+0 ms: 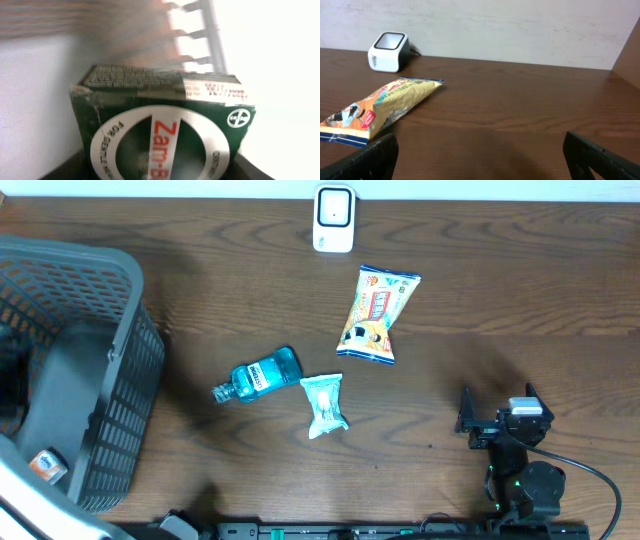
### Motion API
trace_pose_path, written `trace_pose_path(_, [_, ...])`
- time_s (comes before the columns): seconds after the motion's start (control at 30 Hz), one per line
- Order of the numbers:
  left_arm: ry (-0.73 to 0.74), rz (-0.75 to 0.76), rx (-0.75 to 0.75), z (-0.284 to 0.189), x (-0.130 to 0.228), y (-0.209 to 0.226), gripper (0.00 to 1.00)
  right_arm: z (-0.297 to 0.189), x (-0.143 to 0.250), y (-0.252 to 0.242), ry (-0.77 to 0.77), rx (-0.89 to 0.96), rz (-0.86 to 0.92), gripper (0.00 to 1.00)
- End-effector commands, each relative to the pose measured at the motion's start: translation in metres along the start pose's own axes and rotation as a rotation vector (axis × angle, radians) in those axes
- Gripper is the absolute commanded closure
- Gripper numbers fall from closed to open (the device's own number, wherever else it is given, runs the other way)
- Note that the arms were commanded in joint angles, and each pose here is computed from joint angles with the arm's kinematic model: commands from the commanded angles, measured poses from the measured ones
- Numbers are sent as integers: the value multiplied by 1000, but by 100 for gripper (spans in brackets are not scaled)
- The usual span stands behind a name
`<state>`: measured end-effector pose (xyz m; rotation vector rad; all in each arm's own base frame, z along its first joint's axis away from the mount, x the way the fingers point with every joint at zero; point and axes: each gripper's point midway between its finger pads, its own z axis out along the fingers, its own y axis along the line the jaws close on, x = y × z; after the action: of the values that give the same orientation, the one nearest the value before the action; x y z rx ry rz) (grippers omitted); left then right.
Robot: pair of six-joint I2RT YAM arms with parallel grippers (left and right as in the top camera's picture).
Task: Scan the item barcode
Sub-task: 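Carry the Zam-Buk box to the table and set it beside the mint pouch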
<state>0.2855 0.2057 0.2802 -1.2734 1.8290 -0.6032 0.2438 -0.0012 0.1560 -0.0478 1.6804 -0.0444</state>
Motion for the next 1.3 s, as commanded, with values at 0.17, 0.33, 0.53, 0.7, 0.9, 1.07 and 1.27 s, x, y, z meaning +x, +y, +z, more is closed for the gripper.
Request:
trace_pose_path(0.17, [199,377,529,-40,121,-180,52,0,1,3,-3,-12,-10,1])
trace_pose_path(0.33, [342,602,528,-24,221,-203,52,0,0,3,-3,-12,-10,1])
trace_pose_path(0.53, [492,829,344,13,336,-180,52,0,0,3,-3,-12,-10,1])
trace_pose_path(0.7, [709,981,255,36,440,-144,51,0,0,3,-3,-12,-10,1])
trace_pose_path(0.9, [900,1076,69,66,522,-76,52,0,0,3,-3,-12,-10,1])
trace_pose_path(1.07, [973,1070,-87,84,552,-29,52,0,1,3,-3,-12,-10,1])
trace_pose_path(1.27, [1029,1098,-113,77,575,-10,51,0,0,3,-3,-12,-10,1])
